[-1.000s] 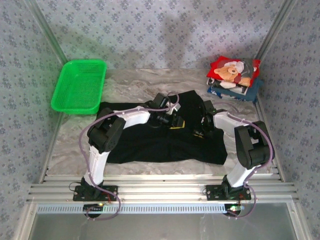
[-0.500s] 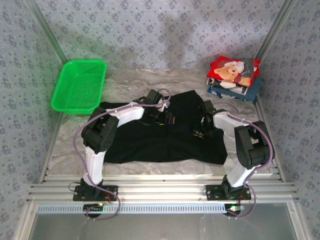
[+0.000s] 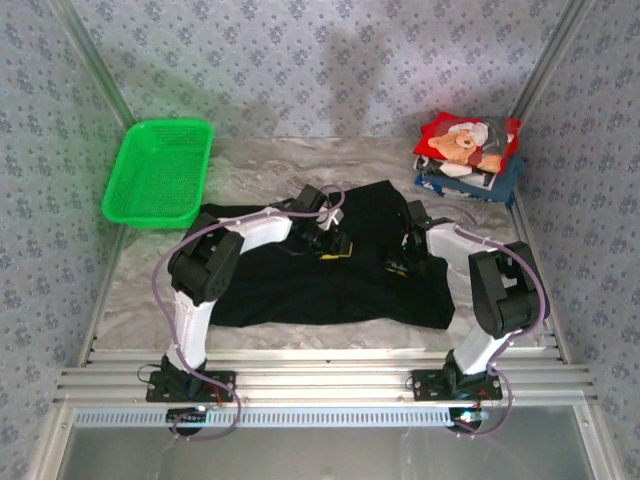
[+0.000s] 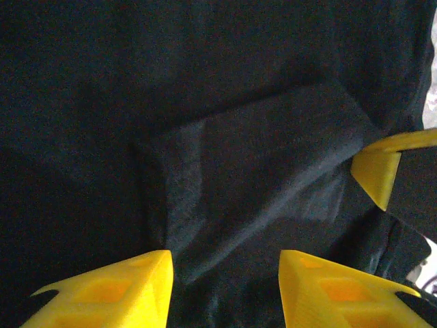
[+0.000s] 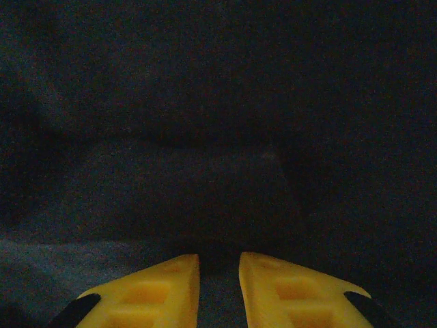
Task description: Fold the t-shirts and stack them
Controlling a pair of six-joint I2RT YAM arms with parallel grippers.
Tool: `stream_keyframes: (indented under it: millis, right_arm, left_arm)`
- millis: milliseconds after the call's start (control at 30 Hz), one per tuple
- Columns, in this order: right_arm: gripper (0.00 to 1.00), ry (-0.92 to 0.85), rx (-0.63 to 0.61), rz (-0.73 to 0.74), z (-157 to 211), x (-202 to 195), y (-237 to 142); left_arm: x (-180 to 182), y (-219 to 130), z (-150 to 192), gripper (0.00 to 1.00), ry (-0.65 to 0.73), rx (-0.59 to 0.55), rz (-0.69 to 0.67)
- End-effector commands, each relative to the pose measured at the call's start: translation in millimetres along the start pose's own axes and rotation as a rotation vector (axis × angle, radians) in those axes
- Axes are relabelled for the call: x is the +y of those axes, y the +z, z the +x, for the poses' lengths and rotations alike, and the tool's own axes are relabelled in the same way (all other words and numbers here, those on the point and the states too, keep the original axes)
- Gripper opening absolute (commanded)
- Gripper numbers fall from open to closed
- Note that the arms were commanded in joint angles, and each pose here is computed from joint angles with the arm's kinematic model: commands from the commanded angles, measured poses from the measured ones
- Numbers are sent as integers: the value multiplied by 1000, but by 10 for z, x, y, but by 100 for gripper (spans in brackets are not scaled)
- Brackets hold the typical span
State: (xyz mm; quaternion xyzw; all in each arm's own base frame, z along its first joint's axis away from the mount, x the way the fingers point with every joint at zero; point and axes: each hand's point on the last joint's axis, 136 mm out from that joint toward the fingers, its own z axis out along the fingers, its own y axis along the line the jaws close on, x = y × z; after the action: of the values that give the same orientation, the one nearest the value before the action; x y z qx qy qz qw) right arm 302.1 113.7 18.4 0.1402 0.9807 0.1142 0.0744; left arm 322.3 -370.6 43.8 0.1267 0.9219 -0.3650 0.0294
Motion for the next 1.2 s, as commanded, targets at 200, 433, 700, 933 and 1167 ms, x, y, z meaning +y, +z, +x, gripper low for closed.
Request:
stream_keyframes:
  millis: [200, 433, 700, 933, 1167]
  right_arm:
    - [27, -3, 77, 66, 184, -140, 84]
    - [27, -7, 74, 66, 187, -142, 61]
    - [28, -6, 77, 65, 173, -132, 71]
    - [28, -5, 79, 63, 182, -133, 81]
    - [28, -8, 82, 66, 169, -123, 99]
  left_arm:
    - [24, 65, 135, 44, -41, 61, 3]
    - [247, -99, 90, 44, -41, 18, -158]
    - [219, 2, 137, 44, -57, 48, -151]
    - [359, -192, 137, 45, -84, -3, -246]
    - [194, -114, 31, 45, -123, -44, -164]
